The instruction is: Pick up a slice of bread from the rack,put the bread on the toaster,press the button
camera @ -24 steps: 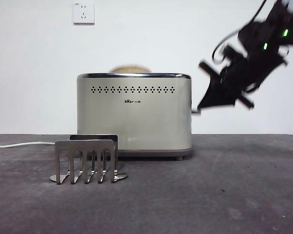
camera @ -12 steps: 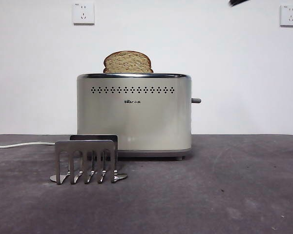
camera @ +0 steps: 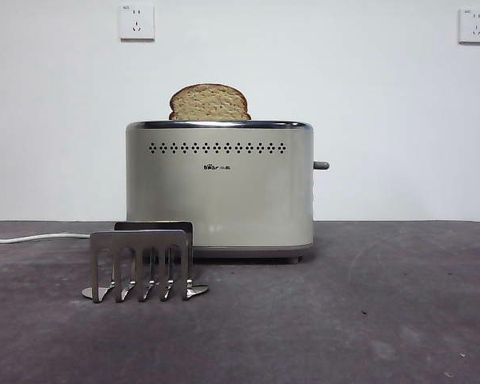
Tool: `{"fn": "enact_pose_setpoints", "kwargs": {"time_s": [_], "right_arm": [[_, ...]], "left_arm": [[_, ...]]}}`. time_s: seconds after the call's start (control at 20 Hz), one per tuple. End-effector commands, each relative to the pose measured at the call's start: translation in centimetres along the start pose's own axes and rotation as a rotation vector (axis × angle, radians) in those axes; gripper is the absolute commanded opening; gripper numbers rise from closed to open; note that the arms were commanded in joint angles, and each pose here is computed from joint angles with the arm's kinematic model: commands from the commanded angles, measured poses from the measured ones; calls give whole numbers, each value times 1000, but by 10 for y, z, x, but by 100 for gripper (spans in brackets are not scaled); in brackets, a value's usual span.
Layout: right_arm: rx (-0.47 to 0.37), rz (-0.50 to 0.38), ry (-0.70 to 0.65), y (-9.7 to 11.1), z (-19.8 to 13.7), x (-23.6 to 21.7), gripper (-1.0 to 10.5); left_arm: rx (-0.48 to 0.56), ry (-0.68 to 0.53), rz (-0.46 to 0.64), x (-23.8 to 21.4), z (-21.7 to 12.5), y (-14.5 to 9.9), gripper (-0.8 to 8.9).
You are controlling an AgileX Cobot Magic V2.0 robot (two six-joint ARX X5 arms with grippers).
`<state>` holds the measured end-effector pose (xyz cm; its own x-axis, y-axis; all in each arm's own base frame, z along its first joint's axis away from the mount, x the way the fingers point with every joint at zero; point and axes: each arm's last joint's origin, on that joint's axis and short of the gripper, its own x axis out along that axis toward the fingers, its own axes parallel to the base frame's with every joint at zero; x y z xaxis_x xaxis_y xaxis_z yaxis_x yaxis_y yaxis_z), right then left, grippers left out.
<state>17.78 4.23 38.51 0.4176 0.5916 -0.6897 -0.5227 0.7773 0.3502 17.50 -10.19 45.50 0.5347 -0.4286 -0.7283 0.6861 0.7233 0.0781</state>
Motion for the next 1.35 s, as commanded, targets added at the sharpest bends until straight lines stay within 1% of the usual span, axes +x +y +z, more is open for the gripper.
{"fn": "enact_pose_setpoints", "kwargs": {"time_s": [0.05, 0.8, 0.85, 0.9, 0.95, 1.0, 1.1, 1.2, 1.25, 1.35], "right_arm": [[-11, 1, 6, -1, -1, 2, 1], [-8, -5, 6, -1, -1, 2, 1], [-8, -5, 6, -1, -1, 2, 1], [-8, -5, 6, -1, -1, 2, 1], [-8, -5, 6, -1, -1, 2, 1], [-8, -5, 6, -1, -1, 2, 1], [-8, -5, 6, -1, -1, 2, 1], [-8, -6, 6, -1, -1, 2, 1], [-8, -5, 6, -1, -1, 2, 1], [-8, -5, 6, -1, -1, 2, 1]], "left_arm": [[-6, -4, 1, -1, 0, 0, -8], [-10, -19, 20, -3, 0, 2, -3], [11, -29, 27, -7, -1, 3, -3], [53, -56, 45, -13, -3, 4, -3], [81, -116, 83, -24, -4, 7, -3], [79, -213, 133, -39, -4, 11, -3], [85, -453, 194, -71, -10, 15, -3], [113, -645, 264, -89, -27, 16, -3], [124, -710, 324, -91, -38, 15, -3], [129, -787, 450, -85, -69, 12, -3]]}}
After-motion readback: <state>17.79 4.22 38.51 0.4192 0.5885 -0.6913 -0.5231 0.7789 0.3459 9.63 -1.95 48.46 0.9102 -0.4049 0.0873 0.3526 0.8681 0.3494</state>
